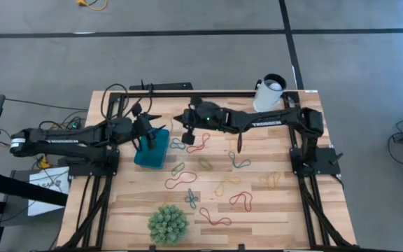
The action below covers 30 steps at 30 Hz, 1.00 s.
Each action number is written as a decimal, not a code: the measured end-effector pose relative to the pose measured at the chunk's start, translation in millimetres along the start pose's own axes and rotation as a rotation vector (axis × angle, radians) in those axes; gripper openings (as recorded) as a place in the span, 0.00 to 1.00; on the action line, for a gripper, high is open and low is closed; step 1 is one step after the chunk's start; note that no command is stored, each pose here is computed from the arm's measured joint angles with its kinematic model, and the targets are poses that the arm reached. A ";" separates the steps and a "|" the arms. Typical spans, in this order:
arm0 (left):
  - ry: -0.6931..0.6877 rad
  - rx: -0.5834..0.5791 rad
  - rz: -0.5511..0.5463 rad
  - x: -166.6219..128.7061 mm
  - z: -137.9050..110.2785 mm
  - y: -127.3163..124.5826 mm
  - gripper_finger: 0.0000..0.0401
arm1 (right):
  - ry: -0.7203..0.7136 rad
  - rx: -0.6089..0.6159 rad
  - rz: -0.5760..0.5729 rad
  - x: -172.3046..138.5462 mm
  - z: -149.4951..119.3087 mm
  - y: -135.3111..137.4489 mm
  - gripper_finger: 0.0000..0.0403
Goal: Pick and place items into bin
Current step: Put the blue rubber band into the blue bin
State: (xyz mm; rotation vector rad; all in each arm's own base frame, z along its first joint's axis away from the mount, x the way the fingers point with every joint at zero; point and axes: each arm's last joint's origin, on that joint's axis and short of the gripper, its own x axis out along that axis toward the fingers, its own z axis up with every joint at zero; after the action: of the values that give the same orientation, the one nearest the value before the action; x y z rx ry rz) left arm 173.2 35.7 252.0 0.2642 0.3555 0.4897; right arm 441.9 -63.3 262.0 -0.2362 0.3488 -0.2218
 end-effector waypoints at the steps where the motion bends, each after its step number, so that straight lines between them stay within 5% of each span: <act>1: -0.012 0.003 -0.021 1.7 0.9 -1.2 0.48 | -0.001 0.002 0.000 4.4 -2.4 3.2 0.00; 23: -0.029 0.018 -0.033 8.4 2.2 -4.2 0.51 | -0.094 0.006 0.054 12.3 -1.3 14.6 0.00; 30: -0.028 0.022 -0.031 8.4 2.2 -4.1 0.40 | -0.117 0.009 0.046 12.2 0.9 13.5 0.00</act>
State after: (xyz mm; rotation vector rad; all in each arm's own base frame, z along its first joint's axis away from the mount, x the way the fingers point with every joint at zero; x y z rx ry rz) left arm 182.7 36.0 250.4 0.2862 0.3371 0.4510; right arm 455.7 -53.4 255.4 -0.2311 0.2370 -0.1633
